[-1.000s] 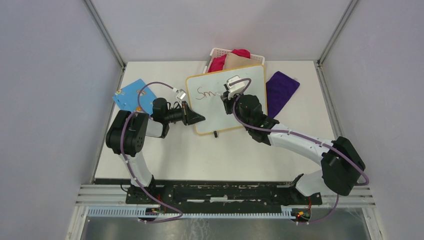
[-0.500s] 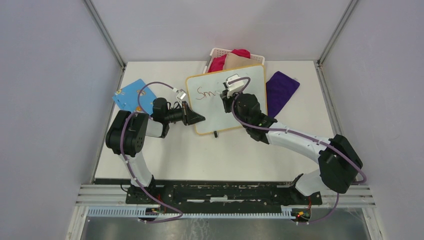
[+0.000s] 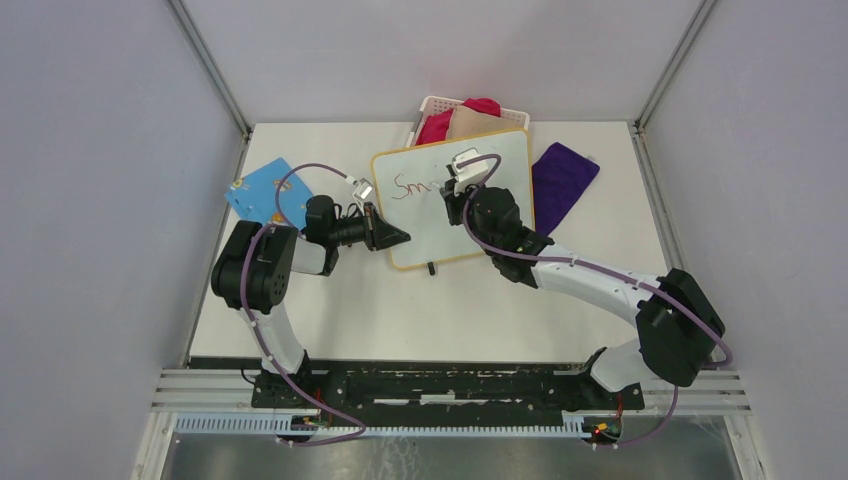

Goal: Write a sentence on the whiteboard

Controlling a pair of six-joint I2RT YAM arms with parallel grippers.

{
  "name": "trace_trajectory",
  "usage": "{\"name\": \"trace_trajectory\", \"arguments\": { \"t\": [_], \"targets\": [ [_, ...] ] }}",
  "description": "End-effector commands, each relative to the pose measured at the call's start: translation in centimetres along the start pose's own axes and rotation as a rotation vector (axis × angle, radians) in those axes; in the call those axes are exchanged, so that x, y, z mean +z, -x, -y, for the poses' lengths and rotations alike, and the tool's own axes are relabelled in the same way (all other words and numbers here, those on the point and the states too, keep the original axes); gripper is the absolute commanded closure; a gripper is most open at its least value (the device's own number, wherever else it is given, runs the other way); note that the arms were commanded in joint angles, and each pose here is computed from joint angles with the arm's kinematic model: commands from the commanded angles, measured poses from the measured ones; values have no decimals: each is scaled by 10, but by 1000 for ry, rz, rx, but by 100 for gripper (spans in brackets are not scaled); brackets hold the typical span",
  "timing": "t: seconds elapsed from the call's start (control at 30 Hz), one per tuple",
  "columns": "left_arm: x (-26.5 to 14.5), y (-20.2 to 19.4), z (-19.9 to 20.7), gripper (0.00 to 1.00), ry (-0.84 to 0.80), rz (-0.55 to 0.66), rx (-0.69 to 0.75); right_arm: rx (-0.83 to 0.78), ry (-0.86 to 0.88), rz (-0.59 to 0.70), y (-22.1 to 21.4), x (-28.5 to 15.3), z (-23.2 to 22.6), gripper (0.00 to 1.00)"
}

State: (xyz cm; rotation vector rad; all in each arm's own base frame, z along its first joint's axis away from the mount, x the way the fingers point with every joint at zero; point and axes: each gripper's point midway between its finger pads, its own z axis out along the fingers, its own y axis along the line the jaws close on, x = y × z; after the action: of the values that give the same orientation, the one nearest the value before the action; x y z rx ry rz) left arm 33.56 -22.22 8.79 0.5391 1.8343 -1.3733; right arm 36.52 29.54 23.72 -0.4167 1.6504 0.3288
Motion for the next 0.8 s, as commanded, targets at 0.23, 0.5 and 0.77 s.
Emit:
{"name": "trace_trajectory", "arguments": {
  "t": [0.23, 0.5, 0.77],
  "targets": [
    [3, -3, -10, 98, 62, -11, 18, 25, -18, 15, 0, -4, 4, 100],
    [3, -4, -10, 98, 62, -16, 16, 21, -31, 9, -3, -9, 8, 100],
    [3, -4, -10, 98, 64, -19, 21, 29, -42, 37, 11, -12, 12, 100]
  ]
}}
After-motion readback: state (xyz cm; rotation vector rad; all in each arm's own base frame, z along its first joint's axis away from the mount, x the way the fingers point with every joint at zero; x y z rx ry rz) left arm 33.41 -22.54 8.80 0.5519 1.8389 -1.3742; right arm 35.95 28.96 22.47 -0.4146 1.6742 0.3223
